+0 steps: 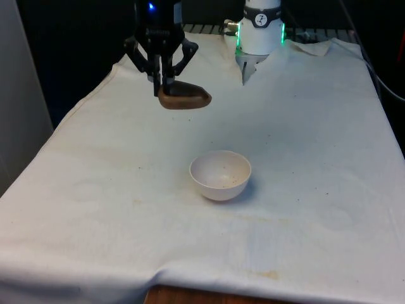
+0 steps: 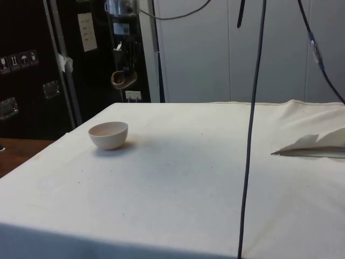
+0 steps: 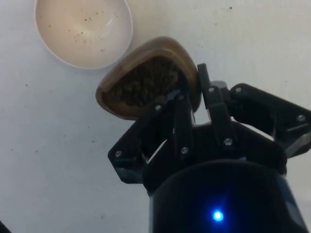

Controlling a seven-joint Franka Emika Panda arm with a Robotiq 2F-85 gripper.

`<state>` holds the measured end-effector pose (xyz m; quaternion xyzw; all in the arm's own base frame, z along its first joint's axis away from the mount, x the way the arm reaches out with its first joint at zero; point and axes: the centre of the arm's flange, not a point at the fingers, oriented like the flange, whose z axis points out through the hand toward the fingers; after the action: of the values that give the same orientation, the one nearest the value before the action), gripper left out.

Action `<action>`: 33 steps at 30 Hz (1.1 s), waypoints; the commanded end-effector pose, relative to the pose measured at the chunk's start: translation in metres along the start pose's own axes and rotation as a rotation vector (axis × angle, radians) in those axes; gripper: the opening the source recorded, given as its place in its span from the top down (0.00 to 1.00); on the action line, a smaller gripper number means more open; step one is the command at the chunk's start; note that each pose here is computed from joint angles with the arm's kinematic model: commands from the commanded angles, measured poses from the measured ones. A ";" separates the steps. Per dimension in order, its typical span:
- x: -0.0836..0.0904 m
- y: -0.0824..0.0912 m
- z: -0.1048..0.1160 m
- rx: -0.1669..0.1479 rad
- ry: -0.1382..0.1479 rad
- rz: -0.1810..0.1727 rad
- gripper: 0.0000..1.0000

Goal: Pour the coffee beans from the cup into the bowl.

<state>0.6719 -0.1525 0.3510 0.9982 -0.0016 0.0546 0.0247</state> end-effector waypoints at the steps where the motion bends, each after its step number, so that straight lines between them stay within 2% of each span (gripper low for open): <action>1: 0.000 -0.003 -0.001 -0.018 0.003 0.004 1.00; 5: 0.002 -0.008 0.000 -0.037 0.000 0.003 1.00; 6: 0.002 -0.007 0.000 -0.024 -0.006 -0.001 1.00; 9: 0.003 -0.013 0.003 -0.063 -0.004 0.002 1.00; 13: 0.005 -0.017 0.005 -0.091 -0.005 0.000 1.00; 14: 0.005 -0.018 0.006 -0.085 -0.012 -0.001 1.00; 15: 0.006 -0.019 0.006 -0.103 -0.004 0.001 1.00; 21: 0.010 -0.027 0.008 -0.143 0.003 -0.001 1.00; 22: 0.009 -0.027 0.007 -0.134 -0.004 -0.003 1.00; 23: 0.011 -0.030 0.009 -0.158 0.007 -0.001 1.00; 30: 0.015 -0.042 0.014 -0.215 0.023 -0.004 1.00; 31: 0.014 -0.040 0.013 -0.201 0.014 -0.004 1.00; 32: 0.015 -0.043 0.014 -0.222 0.024 -0.004 1.00; 33: 0.016 -0.045 0.014 -0.228 0.026 -0.005 1.00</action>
<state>0.6881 -0.1097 0.3368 0.9893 -0.0047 0.0626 0.1320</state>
